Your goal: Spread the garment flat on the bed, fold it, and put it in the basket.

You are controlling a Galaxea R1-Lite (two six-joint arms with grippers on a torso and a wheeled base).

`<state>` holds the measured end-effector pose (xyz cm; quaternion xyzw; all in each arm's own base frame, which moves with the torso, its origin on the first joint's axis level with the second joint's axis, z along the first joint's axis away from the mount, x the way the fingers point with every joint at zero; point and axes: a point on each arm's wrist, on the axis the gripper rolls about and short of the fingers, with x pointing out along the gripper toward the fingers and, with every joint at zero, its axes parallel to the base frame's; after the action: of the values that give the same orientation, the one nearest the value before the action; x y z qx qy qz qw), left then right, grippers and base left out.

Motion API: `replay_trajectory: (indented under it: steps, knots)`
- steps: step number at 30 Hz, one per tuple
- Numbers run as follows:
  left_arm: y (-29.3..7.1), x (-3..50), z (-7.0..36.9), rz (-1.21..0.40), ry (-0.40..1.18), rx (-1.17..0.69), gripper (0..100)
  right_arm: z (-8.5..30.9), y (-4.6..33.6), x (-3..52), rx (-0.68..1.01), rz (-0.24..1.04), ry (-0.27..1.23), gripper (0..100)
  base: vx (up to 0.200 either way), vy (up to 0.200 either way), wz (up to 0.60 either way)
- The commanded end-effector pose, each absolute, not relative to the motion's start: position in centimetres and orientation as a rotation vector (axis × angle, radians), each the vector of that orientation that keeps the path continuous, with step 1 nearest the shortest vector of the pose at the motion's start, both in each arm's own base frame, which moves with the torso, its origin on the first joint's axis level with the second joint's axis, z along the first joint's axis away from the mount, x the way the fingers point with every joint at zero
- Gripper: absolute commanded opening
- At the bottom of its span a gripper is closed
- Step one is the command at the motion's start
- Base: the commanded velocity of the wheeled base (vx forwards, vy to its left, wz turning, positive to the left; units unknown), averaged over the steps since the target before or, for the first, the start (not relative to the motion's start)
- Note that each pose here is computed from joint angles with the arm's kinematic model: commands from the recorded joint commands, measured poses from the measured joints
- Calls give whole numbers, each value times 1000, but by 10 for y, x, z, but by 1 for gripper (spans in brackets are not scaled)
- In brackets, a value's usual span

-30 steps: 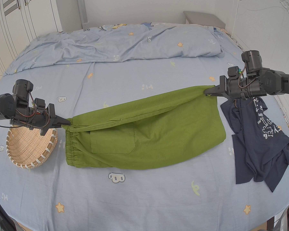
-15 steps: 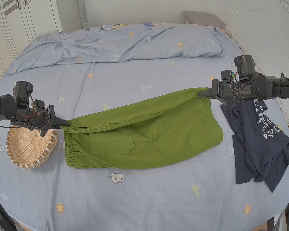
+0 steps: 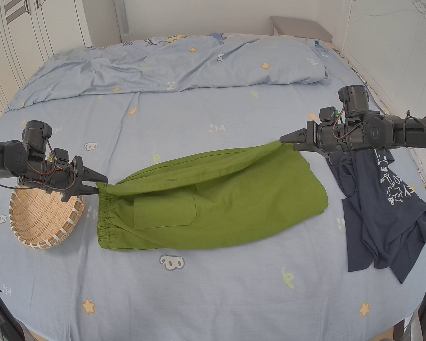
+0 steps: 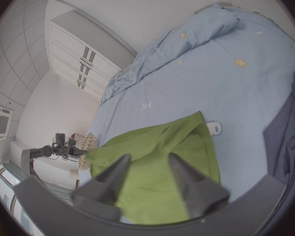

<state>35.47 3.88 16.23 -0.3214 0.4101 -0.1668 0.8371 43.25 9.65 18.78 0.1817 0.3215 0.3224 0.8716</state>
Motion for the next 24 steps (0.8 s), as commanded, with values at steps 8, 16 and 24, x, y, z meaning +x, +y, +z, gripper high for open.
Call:
replay_trajectory:
  steps: [8,16,24]
  knots:
    - [24,357,172,-391,857,-676,100,179,104,432,378,684,702,100,0,0,0]
    - [12,377,165,-399,831,-740,100,170,105,416,385,680,764,100,0,0,0]
    - [15,393,152,-307,783,-761,100,163,99,389,390,678,791,100,0,0,0]
